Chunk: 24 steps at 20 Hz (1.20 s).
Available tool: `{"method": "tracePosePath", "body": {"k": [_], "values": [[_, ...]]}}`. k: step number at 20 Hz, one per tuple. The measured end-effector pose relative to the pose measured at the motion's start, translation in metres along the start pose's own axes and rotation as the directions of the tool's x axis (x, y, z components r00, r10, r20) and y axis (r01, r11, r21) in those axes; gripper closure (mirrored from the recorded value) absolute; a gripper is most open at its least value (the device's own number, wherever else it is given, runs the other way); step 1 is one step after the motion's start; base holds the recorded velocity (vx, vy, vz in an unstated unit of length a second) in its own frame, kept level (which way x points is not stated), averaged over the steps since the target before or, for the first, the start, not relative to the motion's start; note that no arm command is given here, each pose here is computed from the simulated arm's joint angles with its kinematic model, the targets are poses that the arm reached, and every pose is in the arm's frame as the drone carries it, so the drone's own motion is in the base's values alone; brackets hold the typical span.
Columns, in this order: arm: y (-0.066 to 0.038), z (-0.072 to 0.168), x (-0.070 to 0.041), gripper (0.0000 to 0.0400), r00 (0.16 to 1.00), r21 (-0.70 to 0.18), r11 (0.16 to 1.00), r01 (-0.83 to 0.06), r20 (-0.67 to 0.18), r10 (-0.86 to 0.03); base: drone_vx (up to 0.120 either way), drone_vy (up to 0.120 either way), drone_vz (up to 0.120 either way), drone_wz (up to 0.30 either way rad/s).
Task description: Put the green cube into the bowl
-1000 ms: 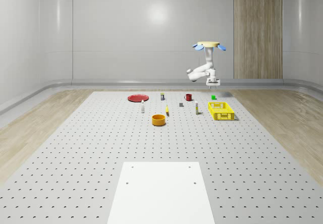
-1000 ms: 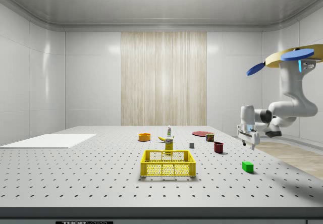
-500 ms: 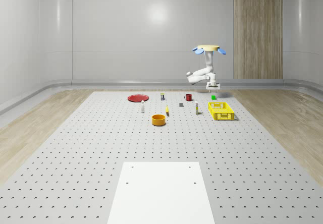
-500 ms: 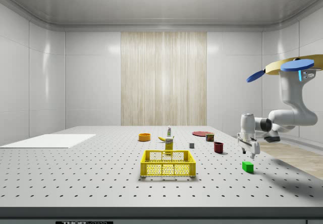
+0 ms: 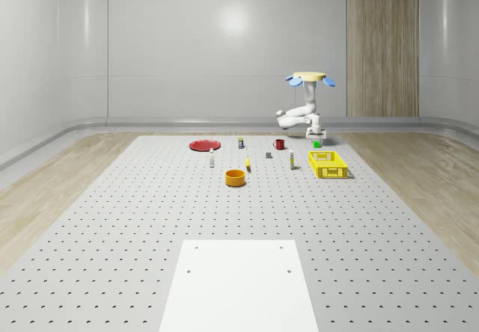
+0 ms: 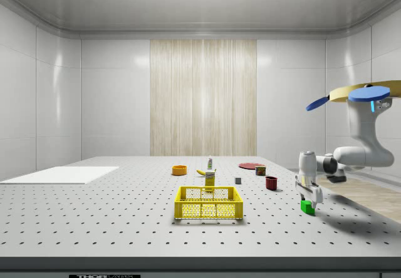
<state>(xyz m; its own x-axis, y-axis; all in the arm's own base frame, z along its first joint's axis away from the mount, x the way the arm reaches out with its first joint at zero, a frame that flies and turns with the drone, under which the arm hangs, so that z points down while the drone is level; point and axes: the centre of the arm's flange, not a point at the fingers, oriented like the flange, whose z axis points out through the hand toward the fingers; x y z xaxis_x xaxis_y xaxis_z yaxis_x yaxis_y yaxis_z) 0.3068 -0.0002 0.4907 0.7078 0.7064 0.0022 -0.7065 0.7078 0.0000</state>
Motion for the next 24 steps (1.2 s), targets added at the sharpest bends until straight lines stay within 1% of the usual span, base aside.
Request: {"method": "tracePosePath", "body": {"k": [2,5,12,20,22,24], "values": [[0.000,0.000,0.000,0.0000,1.000,0.000,1.000,0.000,0.000,0.000,0.100,0.000,0.000,0.000],[0.000,0.001,0.000,0.0000,1.000,0.000,1.000,0.000,0.000,0.000,0.000,0.000,0.000,0.000],[0.000,0.014,0.000,0.0000,1.000,0.000,1.000,0.000,0.000,0.000,0.000,0.000,0.000,0.000],[0.002,0.021,0.002,0.0000,1.000,0.000,1.000,0.000,0.000,0.000,0.000,0.000,0.000,0.000],[0.003,0.022,0.003,0.0051,1.000,0.000,1.000,0.000,0.000,0.000,0.000,0.000,0.000,0.000],[0.003,0.023,0.003,0.0090,1.000,0.000,1.000,-0.001,0.000,0.001,0.000,0.000,0.000,0.000]]}}
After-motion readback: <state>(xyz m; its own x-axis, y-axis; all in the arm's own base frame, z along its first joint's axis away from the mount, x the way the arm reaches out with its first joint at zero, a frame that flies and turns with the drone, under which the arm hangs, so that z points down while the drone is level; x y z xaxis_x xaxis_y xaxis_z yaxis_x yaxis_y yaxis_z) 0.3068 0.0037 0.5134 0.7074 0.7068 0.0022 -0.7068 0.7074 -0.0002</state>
